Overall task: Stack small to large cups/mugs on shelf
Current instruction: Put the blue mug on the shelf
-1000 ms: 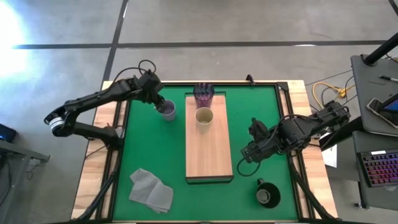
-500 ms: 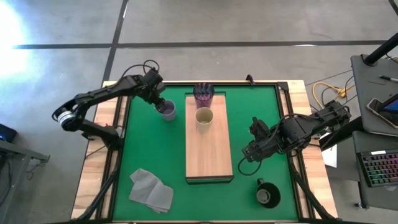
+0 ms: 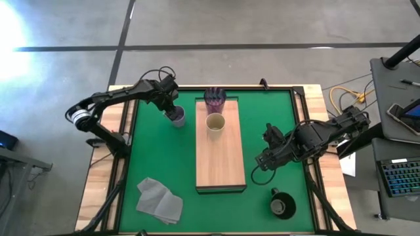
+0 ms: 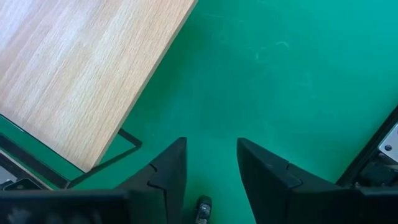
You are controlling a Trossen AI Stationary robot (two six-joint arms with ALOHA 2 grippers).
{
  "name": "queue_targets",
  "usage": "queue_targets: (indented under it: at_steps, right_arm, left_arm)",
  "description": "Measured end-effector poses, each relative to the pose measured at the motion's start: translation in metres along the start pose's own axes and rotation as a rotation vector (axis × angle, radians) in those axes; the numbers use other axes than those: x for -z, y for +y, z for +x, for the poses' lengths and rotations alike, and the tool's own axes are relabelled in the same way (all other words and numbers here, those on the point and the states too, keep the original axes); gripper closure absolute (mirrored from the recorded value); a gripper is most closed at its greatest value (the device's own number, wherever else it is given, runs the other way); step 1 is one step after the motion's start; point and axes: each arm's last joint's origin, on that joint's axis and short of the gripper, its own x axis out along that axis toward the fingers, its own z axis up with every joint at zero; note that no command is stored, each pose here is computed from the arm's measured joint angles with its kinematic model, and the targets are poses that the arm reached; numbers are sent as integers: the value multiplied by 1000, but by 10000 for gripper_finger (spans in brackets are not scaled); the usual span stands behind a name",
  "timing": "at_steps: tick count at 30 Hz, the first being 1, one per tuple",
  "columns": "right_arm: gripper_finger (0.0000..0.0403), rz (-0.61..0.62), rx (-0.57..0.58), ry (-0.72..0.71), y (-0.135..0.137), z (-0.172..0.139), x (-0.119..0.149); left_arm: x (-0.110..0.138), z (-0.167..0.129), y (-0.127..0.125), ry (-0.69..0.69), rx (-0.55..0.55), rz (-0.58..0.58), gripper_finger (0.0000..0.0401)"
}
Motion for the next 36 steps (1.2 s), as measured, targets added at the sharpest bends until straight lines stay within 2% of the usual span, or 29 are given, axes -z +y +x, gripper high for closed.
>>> queue_targets:
  at_steps: [4, 11, 18, 24, 30, 36]
  right_arm:
    - [275, -3, 7, 1, -1, 0, 0]
    - [288, -9, 24, 4, -4, -1, 0]
    - [303, -5, 1, -15, -10, -8, -1]
    - [318, -6, -17, -60, -17, -15, -3]
    - [330, -23, -32, -88, -23, -20, -4]
    - [333, -16, -26, -111, -27, -20, -4]
  left_arm:
    - [-1, -1, 0, -6, 0, -7, 279]
    - [1, -11, 0, -42, 6, -60, 390]
    - [7, -22, -3, -42, 35, -103, 398]
    - [19, -41, -14, -26, 130, -150, 399]
    - [42, -88, -32, -61, 238, -189, 400]
    - [70, -146, -53, -77, 263, -209, 400]
